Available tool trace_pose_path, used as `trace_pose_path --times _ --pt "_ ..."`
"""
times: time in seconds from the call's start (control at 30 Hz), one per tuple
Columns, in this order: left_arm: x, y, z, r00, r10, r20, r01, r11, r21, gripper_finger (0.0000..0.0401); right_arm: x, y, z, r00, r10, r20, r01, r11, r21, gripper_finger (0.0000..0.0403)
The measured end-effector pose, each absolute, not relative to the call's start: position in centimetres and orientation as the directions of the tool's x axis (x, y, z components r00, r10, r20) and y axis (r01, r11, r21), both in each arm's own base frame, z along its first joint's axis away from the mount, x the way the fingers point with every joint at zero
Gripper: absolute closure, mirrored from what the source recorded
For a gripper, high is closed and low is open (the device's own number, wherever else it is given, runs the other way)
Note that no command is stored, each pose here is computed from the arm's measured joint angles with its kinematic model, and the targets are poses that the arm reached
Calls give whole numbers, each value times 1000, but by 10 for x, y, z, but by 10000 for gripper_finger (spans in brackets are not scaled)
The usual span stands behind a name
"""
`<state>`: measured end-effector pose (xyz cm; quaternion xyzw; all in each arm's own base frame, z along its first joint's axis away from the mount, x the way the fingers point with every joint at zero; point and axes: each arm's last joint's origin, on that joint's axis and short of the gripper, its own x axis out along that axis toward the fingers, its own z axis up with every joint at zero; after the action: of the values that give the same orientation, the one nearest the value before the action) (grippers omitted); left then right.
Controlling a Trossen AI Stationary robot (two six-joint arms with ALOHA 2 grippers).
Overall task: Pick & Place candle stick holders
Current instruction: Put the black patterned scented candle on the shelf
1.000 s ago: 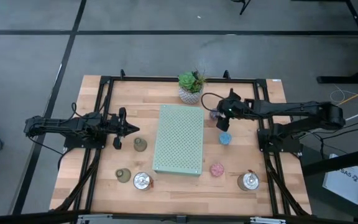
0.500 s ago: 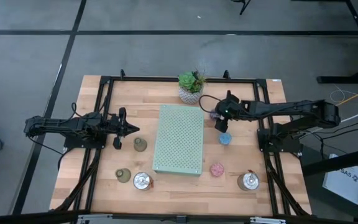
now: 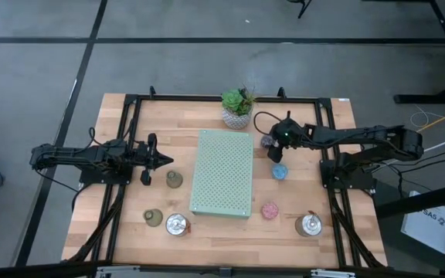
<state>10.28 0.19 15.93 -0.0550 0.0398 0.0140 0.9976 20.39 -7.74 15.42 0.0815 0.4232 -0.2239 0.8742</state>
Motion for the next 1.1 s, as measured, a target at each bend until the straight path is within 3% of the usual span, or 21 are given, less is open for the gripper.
trace_pose_path --times 0.27,0.6,0.93,1.1 --pt "103 2 159 996 24 -81 -32 994 -109 395 205 -81 147 514 -322 -795 493 870 -33 82" --pt "103 2 159 996 23 -81 -32 994 -109 395 208 -85 138 490 -320 -810 516 856 -27 13" --pt "103 2 159 996 23 -81 -32 994 -109 395 211 -87 128 468 -312 -827 510 859 -35 12" --pt "103 2 159 996 23 -81 -32 994 -109 395 212 -86 127 464 -310 -830 509 860 -36 41"
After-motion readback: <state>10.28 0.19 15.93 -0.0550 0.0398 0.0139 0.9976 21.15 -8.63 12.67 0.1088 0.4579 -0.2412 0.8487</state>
